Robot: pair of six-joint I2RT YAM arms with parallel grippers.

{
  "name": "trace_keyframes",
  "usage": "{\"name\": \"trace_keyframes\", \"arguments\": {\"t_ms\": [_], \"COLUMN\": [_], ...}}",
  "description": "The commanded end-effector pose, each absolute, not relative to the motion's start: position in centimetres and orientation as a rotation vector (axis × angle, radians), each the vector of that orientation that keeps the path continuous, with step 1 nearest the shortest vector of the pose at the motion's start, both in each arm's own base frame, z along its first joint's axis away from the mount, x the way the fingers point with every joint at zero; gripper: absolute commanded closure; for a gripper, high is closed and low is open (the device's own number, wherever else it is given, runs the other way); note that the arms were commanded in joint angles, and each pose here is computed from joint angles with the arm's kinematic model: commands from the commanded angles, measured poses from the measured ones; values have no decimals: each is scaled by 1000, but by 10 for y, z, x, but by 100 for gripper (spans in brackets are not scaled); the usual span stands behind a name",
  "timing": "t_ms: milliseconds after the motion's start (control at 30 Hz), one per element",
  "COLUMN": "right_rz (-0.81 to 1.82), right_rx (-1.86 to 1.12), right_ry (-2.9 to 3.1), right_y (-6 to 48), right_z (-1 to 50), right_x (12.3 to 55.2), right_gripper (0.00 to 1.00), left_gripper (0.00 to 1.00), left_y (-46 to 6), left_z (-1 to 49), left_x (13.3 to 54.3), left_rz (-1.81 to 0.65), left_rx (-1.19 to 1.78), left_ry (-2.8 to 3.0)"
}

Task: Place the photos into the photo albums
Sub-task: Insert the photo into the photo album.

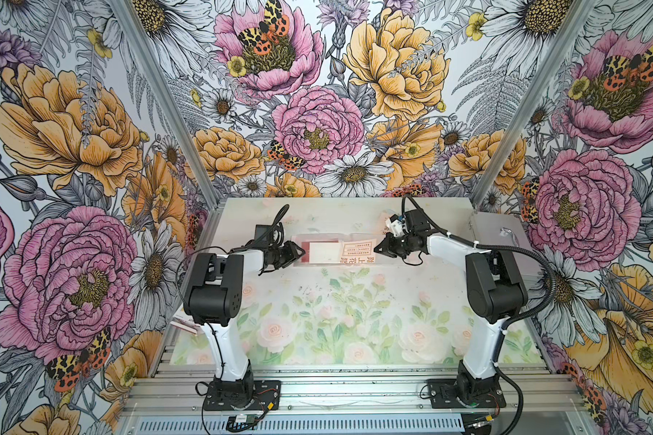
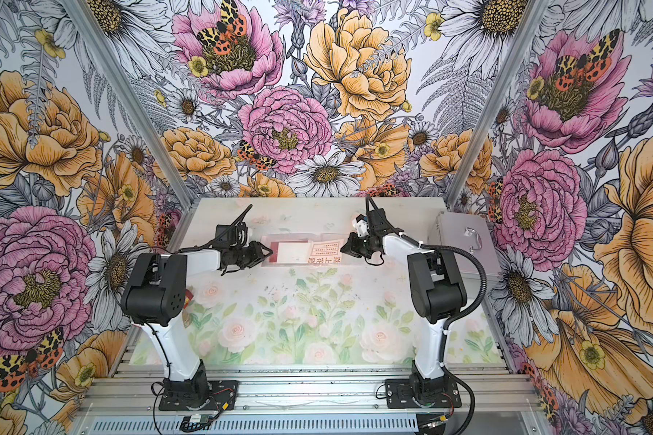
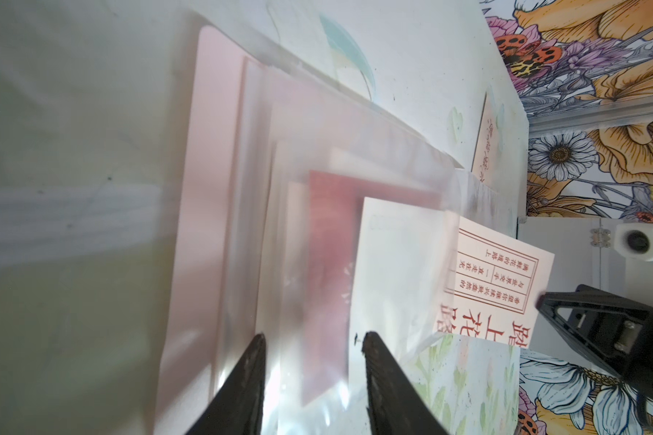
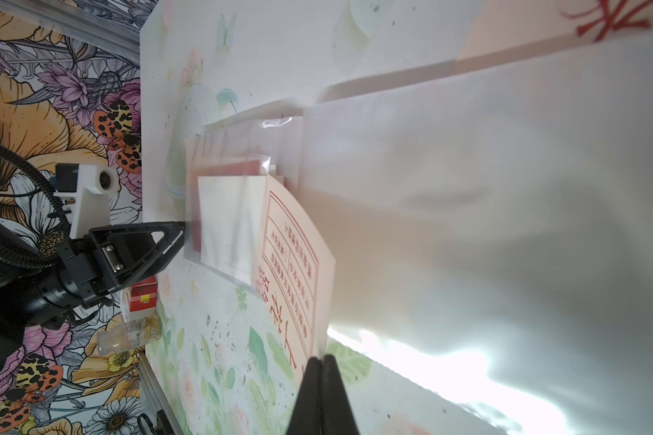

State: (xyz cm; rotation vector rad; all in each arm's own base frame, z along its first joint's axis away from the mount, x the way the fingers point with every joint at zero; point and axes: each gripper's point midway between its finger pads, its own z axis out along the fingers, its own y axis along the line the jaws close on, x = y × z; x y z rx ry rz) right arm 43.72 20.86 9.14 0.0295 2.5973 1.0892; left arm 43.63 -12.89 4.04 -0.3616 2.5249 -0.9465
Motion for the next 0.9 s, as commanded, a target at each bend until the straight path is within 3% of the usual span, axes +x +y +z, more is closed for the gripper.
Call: {"name": "trace_keyframes", "arguments": {"t_ms": [0, 333, 867], "right_rz": [1110, 1131, 1145], "right_rx": [-1, -4, -146], "right_ry": [2594, 2605, 2635], "right_y": [219, 234, 316], "right_z": [88, 74, 56], "right_x": [449, 477, 486], "right_gripper": [100, 100, 100], "left_gripper": [57, 56, 57], "left_y": [-135, -133, -136], "left_z": [54, 53, 69], "left_x": [440, 438, 438], "left_rz": [-968, -962, -961], "left_rx": [-297, -302, -281], "left_ry": [2496, 2501, 2482]}}
